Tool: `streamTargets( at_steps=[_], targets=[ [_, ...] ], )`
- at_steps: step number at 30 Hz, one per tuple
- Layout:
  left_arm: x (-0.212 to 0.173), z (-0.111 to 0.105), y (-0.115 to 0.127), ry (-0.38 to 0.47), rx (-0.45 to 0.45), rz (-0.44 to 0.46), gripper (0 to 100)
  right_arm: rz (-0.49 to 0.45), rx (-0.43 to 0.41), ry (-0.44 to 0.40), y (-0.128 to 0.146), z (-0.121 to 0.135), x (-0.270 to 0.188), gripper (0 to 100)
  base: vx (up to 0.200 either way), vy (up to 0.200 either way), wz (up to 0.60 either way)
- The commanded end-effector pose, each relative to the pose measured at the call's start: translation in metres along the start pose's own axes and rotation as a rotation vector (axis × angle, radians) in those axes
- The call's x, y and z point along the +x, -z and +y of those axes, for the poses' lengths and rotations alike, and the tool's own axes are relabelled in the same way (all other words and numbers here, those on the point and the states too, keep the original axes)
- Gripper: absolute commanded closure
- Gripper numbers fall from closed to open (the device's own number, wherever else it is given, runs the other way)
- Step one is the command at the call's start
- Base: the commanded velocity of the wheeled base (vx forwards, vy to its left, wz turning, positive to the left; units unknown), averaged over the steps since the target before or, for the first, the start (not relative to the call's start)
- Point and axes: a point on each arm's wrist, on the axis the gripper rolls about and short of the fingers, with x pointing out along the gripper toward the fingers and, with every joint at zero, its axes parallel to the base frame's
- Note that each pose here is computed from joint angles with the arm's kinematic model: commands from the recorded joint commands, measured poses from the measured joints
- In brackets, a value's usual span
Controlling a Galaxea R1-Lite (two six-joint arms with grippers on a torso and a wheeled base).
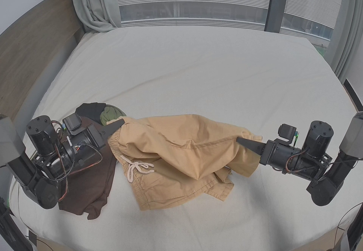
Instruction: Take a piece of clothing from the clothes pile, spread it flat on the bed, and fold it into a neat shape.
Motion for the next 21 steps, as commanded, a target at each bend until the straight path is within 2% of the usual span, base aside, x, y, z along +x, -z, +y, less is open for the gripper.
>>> streamTargets(
  at_steps=[1, 14, 21],
  targets=[
    [0.0, -0.001, -0.001, 0.002, 0.005, -0.007, 100, -0.02, -0.011, -0.009, -0.006, 0.004, -0.003, 100, 0.0, 0.0, 0.0],
    [-0.004, 0.0, 0.0, 0.005, 0.08, 0.01, 100, -0.041, -0.024, -0.017, -0.011, 0.008, -0.006, 100, 0.0, 0.0, 0.0],
    [-0.005, -0.007, -0.004, 0.029, 0.125, -0.002, 100, -0.069, -0.042, -0.035, -0.019, 0.016, -0.011, 100, 0.0, 0.0, 0.0]
  ],
)
